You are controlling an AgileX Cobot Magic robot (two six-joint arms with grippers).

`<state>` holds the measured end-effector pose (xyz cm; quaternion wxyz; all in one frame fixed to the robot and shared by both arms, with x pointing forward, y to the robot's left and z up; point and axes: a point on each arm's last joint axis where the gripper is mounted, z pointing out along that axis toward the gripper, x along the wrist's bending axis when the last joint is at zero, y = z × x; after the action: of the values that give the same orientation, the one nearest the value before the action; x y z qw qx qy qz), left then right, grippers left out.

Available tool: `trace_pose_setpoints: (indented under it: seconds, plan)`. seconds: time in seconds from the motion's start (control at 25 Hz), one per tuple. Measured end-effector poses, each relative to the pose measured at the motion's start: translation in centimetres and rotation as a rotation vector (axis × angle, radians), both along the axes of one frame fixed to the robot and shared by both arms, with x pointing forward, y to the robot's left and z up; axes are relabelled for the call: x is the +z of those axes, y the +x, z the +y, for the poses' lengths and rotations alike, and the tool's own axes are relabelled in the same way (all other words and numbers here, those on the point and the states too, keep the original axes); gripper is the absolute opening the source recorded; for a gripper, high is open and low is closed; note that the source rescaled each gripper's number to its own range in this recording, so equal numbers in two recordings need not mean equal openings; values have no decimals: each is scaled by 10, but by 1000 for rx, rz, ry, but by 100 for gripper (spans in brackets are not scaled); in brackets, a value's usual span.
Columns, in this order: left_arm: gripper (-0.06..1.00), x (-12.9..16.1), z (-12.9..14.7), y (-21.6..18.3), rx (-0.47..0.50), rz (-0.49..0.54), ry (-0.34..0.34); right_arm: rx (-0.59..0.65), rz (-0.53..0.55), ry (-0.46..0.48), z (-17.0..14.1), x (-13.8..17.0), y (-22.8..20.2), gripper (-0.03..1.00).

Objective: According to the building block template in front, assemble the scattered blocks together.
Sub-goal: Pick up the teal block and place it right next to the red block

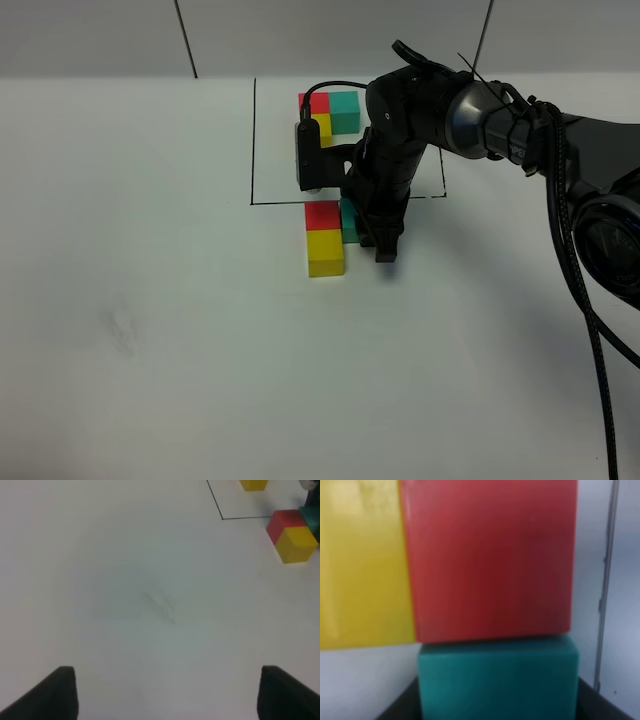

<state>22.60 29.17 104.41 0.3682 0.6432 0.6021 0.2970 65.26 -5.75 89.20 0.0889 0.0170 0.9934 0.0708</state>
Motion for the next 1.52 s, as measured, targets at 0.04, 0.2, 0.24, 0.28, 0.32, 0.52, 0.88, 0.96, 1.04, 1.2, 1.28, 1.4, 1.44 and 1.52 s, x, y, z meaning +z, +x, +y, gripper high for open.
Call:
trace_pose_setpoints:
  seconds: [0.04, 0.2, 0.24, 0.28, 0.32, 0.52, 0.88, 0.96, 1.04, 1.2, 1.28, 1.4, 1.44, 1.52]
  plan:
    - [67, 0, 0, 0, 0, 0, 0, 0, 1, -1, 0, -1, 0, 25]
    - [67, 0, 0, 0, 0, 0, 0, 0, 2, -1, 0, -1, 0, 25]
    - [67, 0, 0, 0, 0, 0, 0, 5, 1, -2, 0, -1, 0, 25]
    - [67, 0, 0, 0, 0, 0, 0, 10, 1, -3, 0, -1, 0, 25]
    - [67, 0, 0, 0, 0, 0, 0, 14, 2, -4, 0, -1, 0, 25]
    - [67, 0, 0, 0, 0, 0, 0, 19, 5, -8, 0, -1, -1, 25]
    - [67, 0, 0, 0, 0, 0, 0, 45, 2, -12, 0, -1, -1, 25]
    - [67, 0, 0, 0, 0, 0, 0, 45, 2, -12, 0, -1, -1, 25]
    - [67, 0, 0, 0, 0, 0, 0, 45, 1, -11, 0, -1, -1, 25]
    - [67, 0, 0, 0, 0, 0, -1, 45, 0, -9, 0, -1, -1, 25]
    - [67, 0, 0, 0, 0, 0, -1, 47, -1, -9, 0, -1, -1, 25]
    - [67, 0, 0, 0, 0, 0, -1, 47, -2, -8, 0, -1, -1, 26]
    - [67, 0, 0, 0, 0, 0, -1, 47, -2, -8, 0, -1, -1, 26]
    - [67, 0, 0, 0, 0, 0, -1, 47, -2, -8, 0, -1, -1, 30]
